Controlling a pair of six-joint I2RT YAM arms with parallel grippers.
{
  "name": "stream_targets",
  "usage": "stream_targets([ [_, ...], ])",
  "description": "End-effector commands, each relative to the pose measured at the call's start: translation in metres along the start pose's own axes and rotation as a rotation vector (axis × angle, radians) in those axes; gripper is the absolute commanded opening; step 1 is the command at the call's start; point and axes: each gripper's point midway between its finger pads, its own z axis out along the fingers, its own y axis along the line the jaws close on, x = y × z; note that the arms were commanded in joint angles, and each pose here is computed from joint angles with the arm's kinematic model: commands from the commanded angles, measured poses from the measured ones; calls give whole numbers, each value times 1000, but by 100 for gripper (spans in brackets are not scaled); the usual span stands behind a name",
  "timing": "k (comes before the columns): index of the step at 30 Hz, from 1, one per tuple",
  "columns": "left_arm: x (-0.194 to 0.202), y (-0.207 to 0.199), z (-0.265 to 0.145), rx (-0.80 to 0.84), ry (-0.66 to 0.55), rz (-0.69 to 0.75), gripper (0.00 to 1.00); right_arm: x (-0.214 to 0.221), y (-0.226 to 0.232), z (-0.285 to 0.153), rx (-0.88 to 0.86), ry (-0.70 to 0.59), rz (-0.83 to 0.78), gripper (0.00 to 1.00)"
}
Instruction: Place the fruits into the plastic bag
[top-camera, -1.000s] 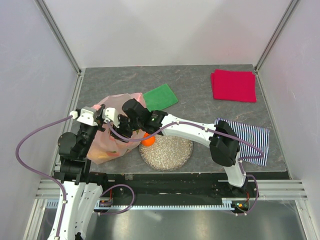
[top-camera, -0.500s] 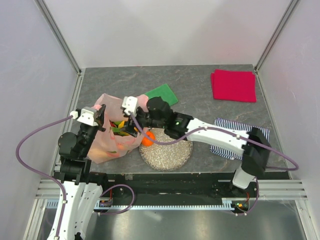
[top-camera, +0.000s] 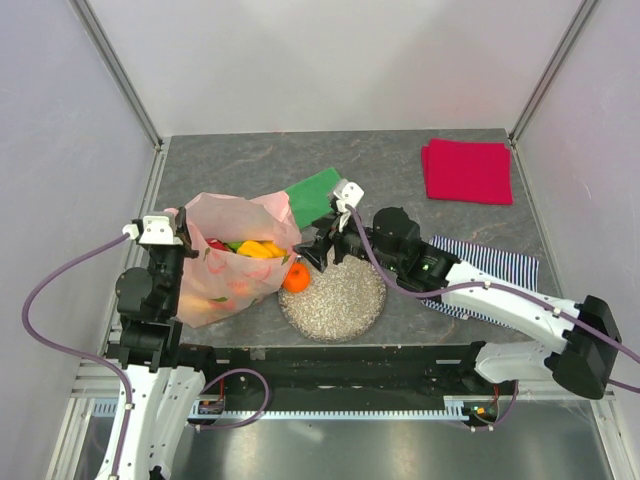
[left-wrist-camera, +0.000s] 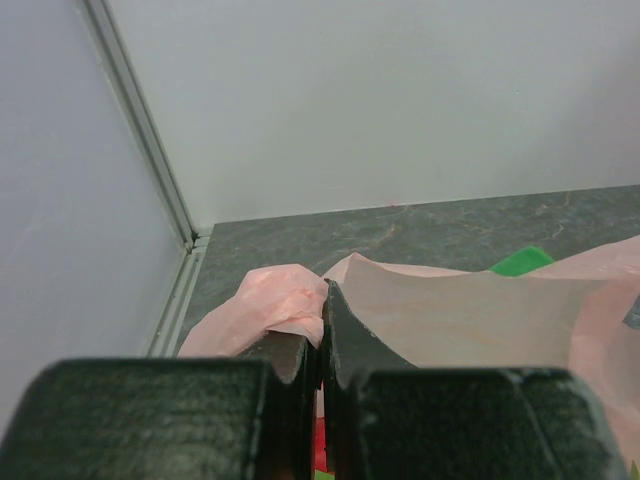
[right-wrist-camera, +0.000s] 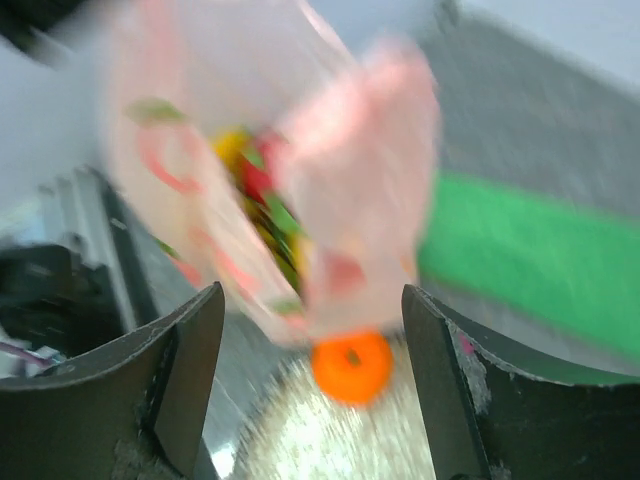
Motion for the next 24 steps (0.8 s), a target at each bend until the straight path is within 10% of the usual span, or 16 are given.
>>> stream_targets([
  [1,-16,12,-1,-71,-63,-37,2,93,-37,-7,179,234,107,79],
  [24,-18,11,-2,-63,-70,-27,1,201,-42,62,254,457,4,91],
])
